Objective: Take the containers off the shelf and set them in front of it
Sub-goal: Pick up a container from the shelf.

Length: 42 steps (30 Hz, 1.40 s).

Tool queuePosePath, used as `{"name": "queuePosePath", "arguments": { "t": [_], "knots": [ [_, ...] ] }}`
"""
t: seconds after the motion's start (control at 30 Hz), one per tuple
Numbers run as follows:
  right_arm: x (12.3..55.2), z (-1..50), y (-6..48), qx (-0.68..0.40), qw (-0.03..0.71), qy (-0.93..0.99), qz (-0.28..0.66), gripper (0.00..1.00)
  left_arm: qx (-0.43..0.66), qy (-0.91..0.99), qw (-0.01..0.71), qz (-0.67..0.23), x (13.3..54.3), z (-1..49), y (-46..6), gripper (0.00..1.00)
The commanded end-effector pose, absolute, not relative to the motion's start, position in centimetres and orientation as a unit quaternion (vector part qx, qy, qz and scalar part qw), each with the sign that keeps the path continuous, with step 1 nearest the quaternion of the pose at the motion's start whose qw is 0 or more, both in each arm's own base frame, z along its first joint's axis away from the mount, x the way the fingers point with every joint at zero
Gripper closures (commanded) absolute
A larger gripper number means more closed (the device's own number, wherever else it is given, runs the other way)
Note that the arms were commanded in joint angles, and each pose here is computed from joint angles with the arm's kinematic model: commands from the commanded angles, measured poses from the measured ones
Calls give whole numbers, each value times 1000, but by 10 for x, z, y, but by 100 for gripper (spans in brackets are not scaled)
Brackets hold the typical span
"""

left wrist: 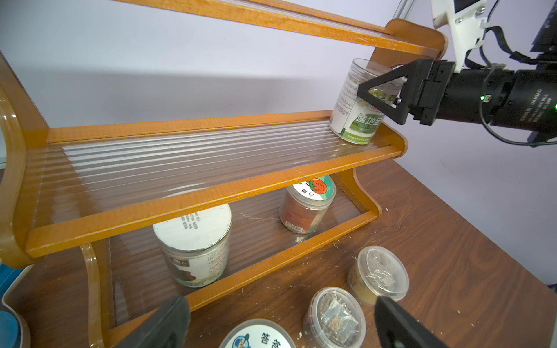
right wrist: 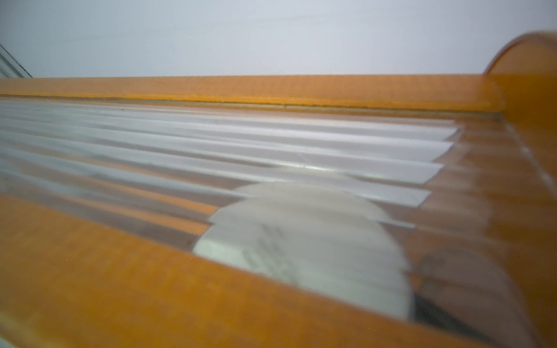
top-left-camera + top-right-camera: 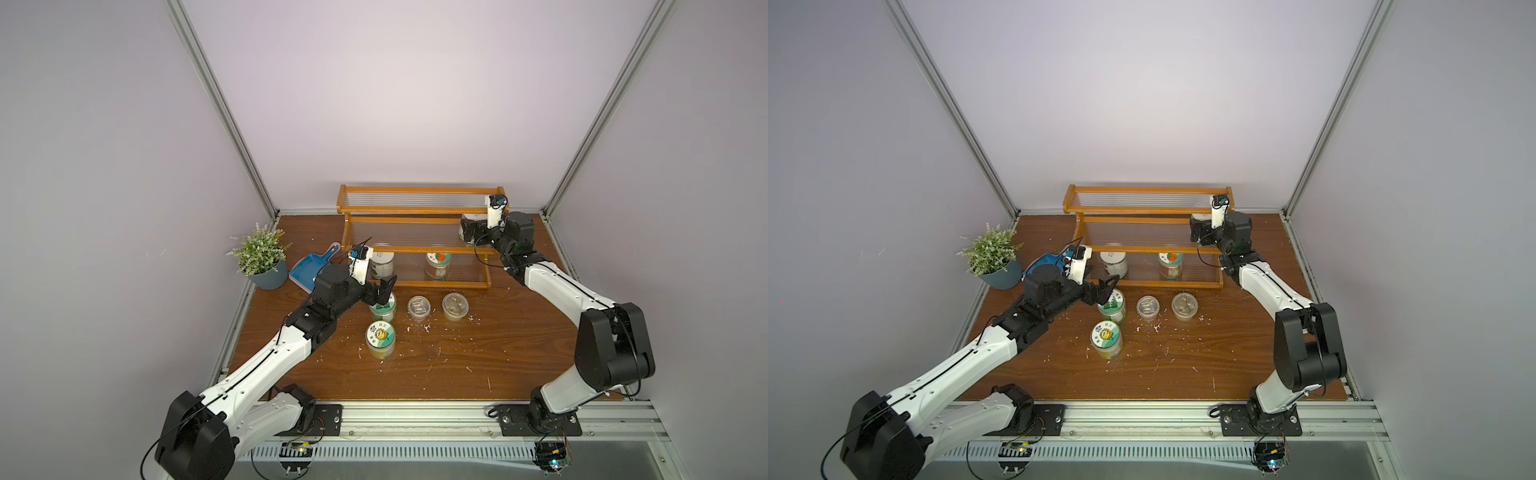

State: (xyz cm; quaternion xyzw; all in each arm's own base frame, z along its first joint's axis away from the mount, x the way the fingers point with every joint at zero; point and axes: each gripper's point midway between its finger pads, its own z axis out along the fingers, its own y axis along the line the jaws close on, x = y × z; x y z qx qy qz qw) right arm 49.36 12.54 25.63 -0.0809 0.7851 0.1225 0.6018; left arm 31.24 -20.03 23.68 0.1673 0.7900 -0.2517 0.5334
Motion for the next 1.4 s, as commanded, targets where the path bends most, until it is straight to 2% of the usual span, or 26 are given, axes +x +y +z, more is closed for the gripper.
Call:
{"name": "queuePosePath", "arguments": {
  "t": [0.0,0.4,1.0,1.37],
  "knots": [
    [501,303,126,-89,667,730,118,1,170,794,529,-247,314,231,-198,1],
    [491,308,132,-106,679,715,130,14,171,796,525,-248,314,226,-199,1],
    [445,307,146,-150,660,720,152,16,171,795,524,-253,311,226,-199,1],
    [388,301,164,-205,628,727,185,17,173,794,523,-259,310,227,-201,1]
  ]
}}
